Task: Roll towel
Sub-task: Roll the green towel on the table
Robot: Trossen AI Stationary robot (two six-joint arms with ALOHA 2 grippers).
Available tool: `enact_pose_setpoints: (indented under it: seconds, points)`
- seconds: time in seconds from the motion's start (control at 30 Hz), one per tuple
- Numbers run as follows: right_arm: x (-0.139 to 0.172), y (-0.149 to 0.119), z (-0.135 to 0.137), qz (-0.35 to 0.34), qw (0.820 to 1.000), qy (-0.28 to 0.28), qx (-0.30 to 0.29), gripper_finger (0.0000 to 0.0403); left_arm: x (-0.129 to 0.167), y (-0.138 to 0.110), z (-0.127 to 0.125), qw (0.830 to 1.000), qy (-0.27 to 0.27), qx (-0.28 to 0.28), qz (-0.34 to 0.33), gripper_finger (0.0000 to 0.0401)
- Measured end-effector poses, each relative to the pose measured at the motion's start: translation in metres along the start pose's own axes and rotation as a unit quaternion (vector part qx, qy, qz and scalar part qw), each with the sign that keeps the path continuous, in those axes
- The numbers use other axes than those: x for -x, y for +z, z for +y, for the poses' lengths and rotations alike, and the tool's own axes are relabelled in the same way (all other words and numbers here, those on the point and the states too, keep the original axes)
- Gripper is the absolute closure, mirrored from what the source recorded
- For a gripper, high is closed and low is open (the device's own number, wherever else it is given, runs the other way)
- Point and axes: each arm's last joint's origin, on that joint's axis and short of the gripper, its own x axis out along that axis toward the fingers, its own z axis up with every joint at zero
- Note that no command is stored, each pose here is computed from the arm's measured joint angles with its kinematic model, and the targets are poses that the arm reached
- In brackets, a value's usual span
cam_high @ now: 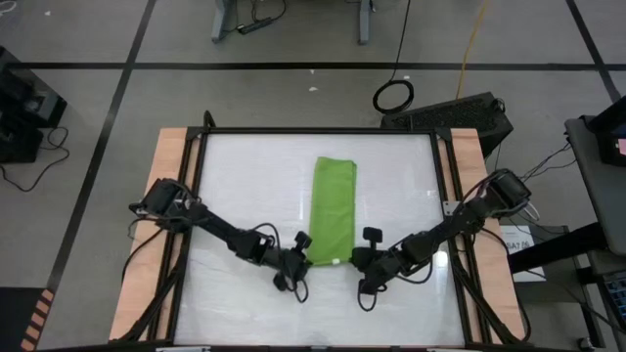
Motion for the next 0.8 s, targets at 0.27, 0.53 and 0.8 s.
enact_pose_setpoints:
  seconds: [0.27, 0.53, 0.8]
  points:
    - [-0.002, -0.004, -0.004, 0.034, 0.999, 0.002, -0.031, 0.0403, -0.005, -0.006, 0.026, 0.981, -0.07, 0.177, -0.047, 0.0397]
    - [-0.007, -0.002, -0.016, 0.075, 0.995, 0.013, -0.069, 0.0403, -0.007, -0.015, 0.045, 0.929, -0.126, 0.344, -0.045, 0.0398]
    - [-0.014, 0.003, -0.035, 0.109, 0.989, 0.017, -0.101, 0.0402, -0.007, -0.021, 0.053, 0.885, -0.149, 0.44, -0.028, 0.0399]
